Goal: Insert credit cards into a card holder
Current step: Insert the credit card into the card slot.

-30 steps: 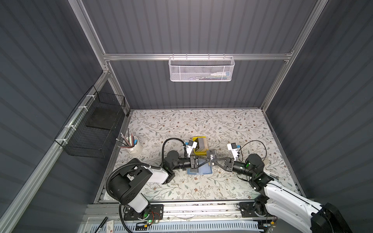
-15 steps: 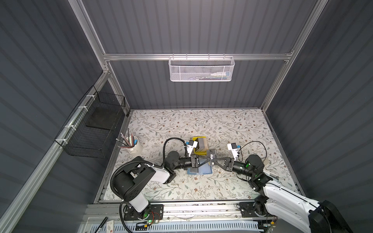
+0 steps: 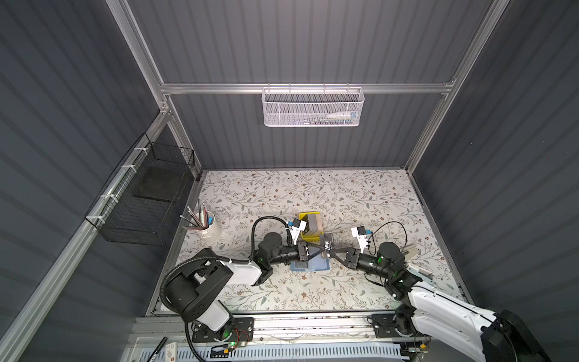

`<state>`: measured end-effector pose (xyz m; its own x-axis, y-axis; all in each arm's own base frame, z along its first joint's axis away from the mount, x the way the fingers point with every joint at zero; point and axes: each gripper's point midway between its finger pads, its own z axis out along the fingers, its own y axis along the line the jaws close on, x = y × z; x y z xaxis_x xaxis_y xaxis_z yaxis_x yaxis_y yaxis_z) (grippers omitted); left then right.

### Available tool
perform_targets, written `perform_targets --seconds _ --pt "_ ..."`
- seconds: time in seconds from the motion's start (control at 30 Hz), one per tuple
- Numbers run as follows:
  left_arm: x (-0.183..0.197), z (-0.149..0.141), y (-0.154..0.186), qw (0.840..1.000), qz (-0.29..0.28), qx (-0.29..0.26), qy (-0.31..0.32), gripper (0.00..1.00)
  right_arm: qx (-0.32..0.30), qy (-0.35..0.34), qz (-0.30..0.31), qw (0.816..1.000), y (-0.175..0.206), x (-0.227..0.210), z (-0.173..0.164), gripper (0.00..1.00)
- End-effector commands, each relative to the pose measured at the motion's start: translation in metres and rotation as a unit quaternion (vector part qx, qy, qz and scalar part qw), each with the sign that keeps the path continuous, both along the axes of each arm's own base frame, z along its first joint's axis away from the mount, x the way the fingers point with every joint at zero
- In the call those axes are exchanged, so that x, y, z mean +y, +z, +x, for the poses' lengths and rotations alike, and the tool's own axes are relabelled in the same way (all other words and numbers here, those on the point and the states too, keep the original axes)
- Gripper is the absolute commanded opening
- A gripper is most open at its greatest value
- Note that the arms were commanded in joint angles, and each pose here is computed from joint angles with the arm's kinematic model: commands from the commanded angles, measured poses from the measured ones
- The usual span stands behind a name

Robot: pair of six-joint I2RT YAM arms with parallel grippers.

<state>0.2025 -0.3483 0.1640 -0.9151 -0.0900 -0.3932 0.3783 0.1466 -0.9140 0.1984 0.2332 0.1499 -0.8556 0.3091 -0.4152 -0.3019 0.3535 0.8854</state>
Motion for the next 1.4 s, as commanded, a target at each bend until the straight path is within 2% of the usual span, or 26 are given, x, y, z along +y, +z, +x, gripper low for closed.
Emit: perform_targets --seconds 0.0,0.17,0.43,0.63,0.93,1.37 --pt "0.006 0.005 -0.021 0.997 0.068 -0.007 0.018 0.00 -0.003 -0.028 -0.057 0.998 -0.012 -0.006 0.005 0.24" --pt "0.022 0.007 -0.039 0.992 0.122 -0.005 0.037 0.00 0.003 -0.051 -0.129 0.990 -0.031 -0.010 0.005 0.24" --pt "0.038 0.005 -0.048 0.986 0.163 -0.007 0.047 0.00 0.030 -0.070 -0.227 0.971 -0.062 -0.009 -0.001 0.26" --pt "0.047 0.001 -0.049 0.984 0.172 -0.012 0.046 0.00 0.043 -0.066 -0.262 0.962 -0.075 -0.003 -0.002 0.26" --pt "0.063 -0.005 -0.059 0.980 0.194 0.009 0.043 0.00 0.074 -0.052 -0.296 0.951 -0.096 0.002 -0.006 0.26" --pt "0.066 -0.005 -0.071 0.977 0.206 0.023 0.041 0.00 0.091 -0.063 -0.329 0.938 -0.104 0.004 0.003 0.25"
